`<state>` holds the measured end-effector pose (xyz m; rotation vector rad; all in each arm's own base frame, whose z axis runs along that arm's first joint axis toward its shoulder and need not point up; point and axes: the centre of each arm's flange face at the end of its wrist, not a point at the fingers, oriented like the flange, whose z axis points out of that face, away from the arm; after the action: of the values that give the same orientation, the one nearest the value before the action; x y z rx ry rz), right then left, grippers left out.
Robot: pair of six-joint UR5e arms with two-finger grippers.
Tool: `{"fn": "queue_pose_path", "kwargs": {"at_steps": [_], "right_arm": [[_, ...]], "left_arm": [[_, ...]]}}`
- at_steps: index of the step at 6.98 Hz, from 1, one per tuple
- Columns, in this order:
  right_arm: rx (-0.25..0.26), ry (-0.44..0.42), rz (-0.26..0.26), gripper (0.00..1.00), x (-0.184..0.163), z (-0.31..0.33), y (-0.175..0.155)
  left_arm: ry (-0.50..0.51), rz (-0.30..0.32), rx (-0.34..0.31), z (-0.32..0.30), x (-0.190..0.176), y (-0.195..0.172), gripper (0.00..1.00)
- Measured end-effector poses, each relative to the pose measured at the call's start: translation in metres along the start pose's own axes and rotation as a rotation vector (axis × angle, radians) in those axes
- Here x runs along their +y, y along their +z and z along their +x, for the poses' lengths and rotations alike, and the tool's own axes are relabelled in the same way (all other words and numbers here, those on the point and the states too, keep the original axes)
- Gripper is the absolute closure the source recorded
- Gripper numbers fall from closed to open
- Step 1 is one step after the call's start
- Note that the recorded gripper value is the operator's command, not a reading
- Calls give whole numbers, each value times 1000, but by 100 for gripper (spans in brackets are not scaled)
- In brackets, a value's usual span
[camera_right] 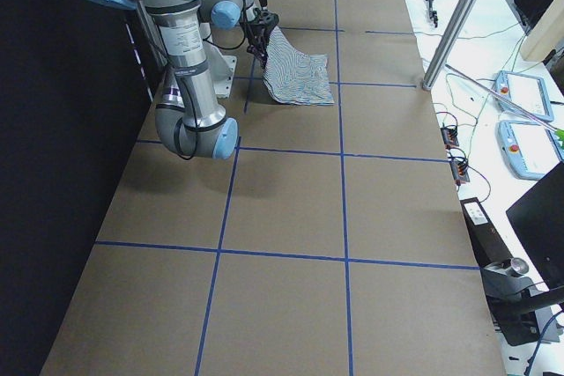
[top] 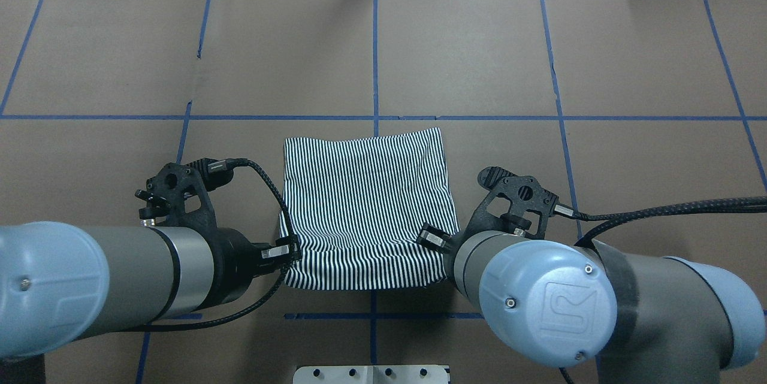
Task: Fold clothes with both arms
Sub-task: 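Lift the near edge with both grippers and fold it away from the robot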
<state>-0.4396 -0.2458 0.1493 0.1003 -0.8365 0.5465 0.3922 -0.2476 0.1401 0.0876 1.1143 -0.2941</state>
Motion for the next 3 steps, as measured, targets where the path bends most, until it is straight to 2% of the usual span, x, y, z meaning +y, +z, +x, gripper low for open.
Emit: {"fn": "queue_pose_path", "kwargs": {"at_steps": [1,3], "right_arm": [[17,-7,15,100,1,-13,14],[13,0,63,100,-17,-50,62]], "left_arm": [[19,18,-36,1,-9,20,100],[60,92,-83,0,-54,61,100]]}}
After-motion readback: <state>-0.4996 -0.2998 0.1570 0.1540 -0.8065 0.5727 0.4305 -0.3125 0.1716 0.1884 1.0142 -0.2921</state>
